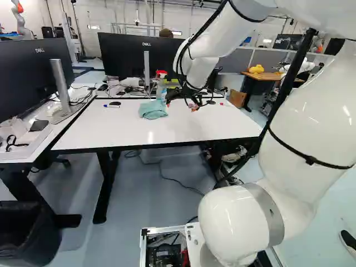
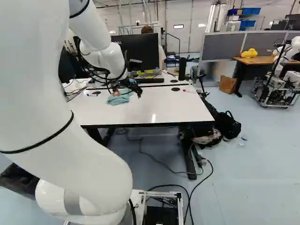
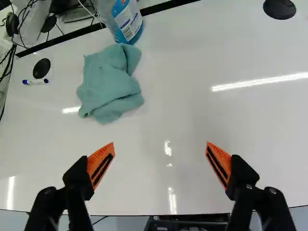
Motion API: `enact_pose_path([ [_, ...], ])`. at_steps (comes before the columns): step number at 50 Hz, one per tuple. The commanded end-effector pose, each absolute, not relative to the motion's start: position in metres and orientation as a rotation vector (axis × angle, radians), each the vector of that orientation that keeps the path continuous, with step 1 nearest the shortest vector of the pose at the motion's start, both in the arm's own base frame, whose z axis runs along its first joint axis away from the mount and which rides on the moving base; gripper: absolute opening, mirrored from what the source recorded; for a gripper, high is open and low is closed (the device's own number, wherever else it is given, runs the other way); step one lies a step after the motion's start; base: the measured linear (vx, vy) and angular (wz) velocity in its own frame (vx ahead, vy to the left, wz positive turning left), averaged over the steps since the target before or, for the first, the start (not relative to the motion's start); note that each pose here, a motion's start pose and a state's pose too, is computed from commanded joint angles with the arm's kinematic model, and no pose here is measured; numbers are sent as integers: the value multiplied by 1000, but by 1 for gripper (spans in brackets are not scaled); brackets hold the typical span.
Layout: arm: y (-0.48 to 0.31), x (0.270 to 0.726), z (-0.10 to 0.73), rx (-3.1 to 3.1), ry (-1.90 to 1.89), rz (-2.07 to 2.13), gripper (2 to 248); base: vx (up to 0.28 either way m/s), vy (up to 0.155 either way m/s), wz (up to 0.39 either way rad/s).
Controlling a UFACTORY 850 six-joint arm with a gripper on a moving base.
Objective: Clean the table with the green towel
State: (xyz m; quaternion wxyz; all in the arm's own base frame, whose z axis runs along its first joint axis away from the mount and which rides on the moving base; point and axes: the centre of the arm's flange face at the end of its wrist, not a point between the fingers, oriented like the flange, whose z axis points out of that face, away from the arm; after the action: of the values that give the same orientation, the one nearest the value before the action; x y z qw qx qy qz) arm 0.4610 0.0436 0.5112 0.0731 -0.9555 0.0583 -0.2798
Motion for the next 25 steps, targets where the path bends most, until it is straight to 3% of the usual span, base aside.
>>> enact_pose_path([
  [25, 35, 446, 492, -2864, 172, -958, 247, 0, 0, 0],
])
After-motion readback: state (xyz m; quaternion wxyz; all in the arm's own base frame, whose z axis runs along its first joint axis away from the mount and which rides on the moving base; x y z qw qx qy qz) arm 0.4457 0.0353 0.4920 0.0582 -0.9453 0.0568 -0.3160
